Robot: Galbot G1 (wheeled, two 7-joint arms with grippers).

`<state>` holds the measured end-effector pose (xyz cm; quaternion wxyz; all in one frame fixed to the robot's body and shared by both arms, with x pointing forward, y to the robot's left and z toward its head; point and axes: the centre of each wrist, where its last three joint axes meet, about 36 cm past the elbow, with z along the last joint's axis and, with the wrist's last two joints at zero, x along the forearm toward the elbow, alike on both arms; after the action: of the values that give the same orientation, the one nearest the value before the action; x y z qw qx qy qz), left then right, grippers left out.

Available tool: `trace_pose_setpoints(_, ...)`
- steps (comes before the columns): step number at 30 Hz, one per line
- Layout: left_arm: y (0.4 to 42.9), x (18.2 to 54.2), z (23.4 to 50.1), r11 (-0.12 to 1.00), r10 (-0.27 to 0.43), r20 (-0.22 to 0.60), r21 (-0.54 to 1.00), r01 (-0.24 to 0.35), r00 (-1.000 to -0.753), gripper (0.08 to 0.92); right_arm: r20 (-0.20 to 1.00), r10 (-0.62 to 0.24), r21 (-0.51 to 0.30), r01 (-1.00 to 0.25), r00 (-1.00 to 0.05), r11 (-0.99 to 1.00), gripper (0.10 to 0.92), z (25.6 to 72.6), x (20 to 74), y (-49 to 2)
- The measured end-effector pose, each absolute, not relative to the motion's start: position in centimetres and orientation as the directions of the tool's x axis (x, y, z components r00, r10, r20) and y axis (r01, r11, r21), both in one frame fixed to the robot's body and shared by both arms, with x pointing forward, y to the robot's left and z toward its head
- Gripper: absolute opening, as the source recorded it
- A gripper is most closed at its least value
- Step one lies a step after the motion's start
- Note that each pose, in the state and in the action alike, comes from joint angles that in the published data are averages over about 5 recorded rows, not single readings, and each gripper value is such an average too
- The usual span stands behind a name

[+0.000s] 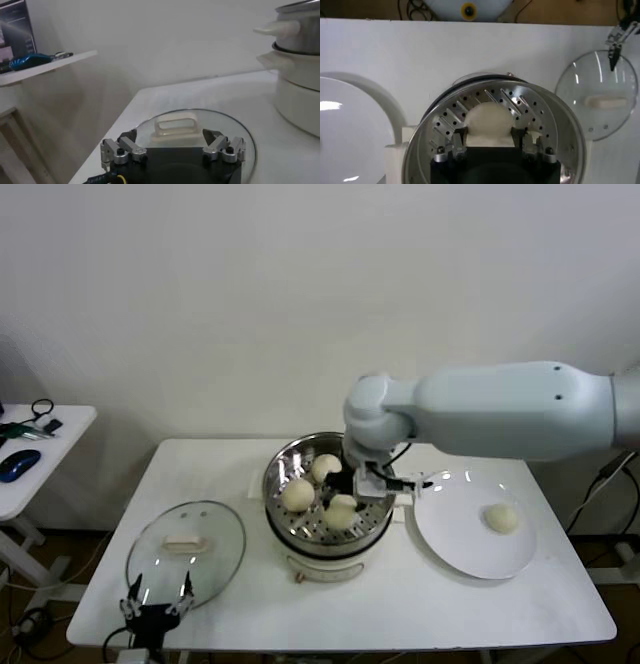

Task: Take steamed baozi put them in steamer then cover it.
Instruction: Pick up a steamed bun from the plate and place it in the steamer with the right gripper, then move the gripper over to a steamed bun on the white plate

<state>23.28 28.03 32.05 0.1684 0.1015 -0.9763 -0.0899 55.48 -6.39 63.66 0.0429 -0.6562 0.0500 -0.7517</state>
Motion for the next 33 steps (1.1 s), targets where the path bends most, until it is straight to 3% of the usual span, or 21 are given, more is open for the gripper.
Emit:
trace_pose_setpoints(10, 28.0, 23.3, 32.0, 0.962, -0.234, 0.305, 0.209, -0.175, -0.923, 0.823, 0.982, -0.136, -0.132, 0.039, -0.131, -0.991, 0.619, 60.8, 55.2, -4.8)
trace_pose_setpoints(20, 27.9, 23.2, 32.1, 0.962, -0.234, 0.301, 0.209, -0.175, -0.924, 0.823, 0.979, -0.137, -0.139, -0.001, -0.15, -0.99, 0.815, 62.5, 56.1, -5.4)
trace_pose_setpoints(25, 27.9, 23.2, 32.2, 0.962, -0.233, 0.297, 0.209, -0.175, -0.926, 0.823, 0.978, -0.13, -0.155, -0.151, -0.164, -0.976, 0.822, 65.9, 58.3, -8.3)
trace_pose_setpoints(33, 28.3, 23.7, 32.3, 0.962, -0.238, 0.291, 0.201, -0.184, -0.927, 0.823, 0.974, -0.131, -0.217, -0.607, -0.183, -0.764, 0.823, 70.9, 62.8, -20.3)
